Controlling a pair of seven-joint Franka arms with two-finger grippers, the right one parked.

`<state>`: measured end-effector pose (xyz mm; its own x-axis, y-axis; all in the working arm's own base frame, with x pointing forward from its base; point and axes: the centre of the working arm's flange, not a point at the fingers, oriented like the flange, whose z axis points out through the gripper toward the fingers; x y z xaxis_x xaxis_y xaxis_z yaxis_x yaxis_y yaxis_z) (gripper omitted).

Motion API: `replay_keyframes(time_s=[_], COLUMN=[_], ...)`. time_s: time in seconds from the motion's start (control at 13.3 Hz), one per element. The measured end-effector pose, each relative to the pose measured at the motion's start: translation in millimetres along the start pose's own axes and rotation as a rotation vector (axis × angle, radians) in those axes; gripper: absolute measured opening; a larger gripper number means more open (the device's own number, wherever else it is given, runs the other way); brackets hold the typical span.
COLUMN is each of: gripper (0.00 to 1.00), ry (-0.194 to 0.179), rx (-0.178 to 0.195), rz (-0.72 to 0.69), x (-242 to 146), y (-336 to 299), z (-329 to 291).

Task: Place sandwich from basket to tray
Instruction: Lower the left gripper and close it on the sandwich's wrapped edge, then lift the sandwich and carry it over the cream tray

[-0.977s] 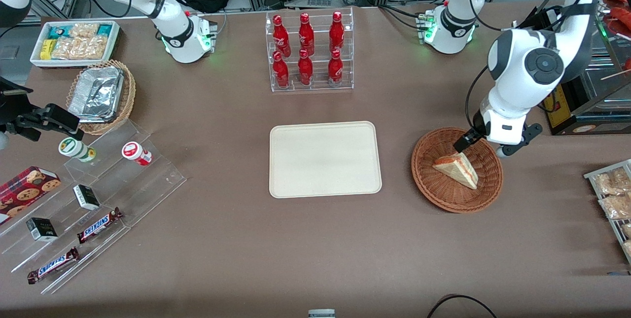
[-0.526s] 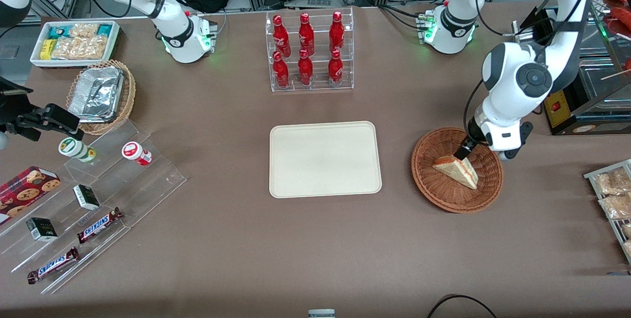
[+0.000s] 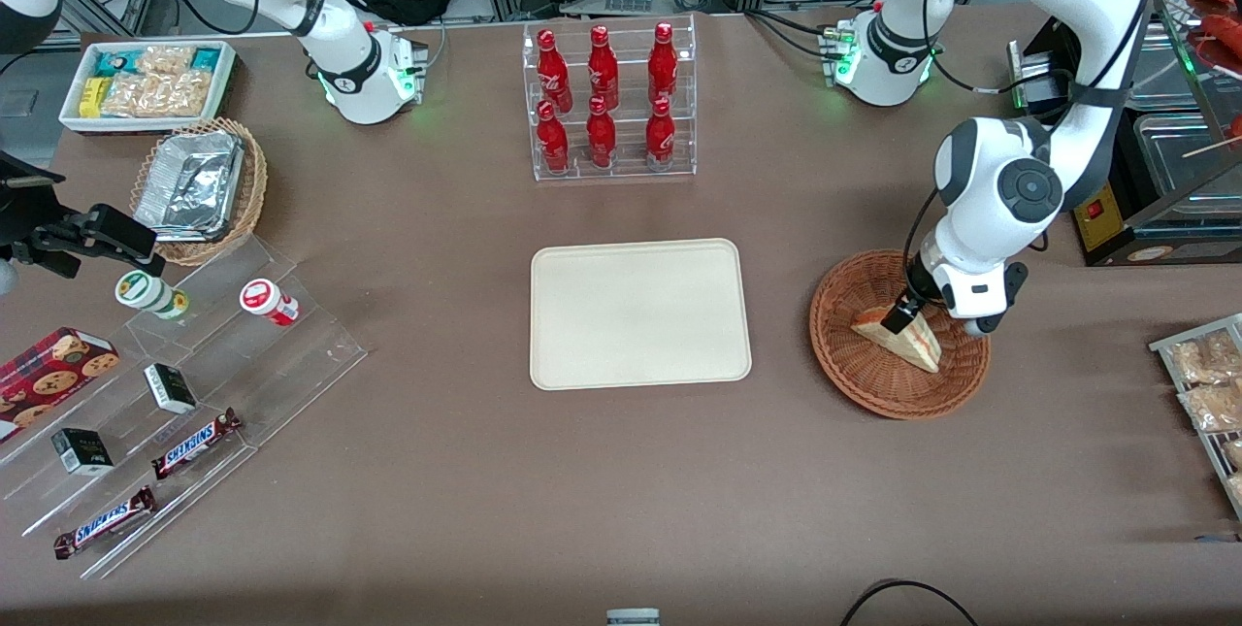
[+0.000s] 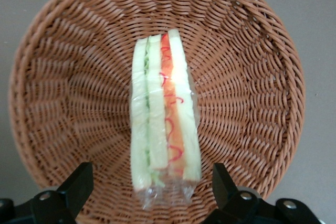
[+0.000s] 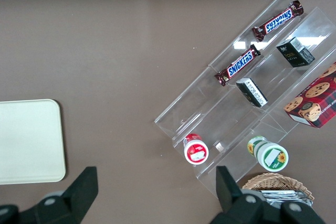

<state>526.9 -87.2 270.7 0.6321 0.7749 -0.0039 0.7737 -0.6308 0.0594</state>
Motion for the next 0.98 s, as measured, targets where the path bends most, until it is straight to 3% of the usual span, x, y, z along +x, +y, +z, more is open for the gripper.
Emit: replay_keyframes(time_s=[0.23,0.45,0.68,0.75,0.98], gripper=[0.95,0.58,0.31,0.23,0.20], ry=[0.002,0.013,0.021,0.017,-0.033], rx=[-0.022,-0.041,-0.053,-0.039,0.081], rz=[-0.005,-0.006,-0.002,0.000,0.050], x=[2.9,7.4,9.4,9.9,-5.2], y=[3.1,10.7,17.8,20.1,49.2], z=[15.2,8.7,-4.1,-14.0,-86.7])
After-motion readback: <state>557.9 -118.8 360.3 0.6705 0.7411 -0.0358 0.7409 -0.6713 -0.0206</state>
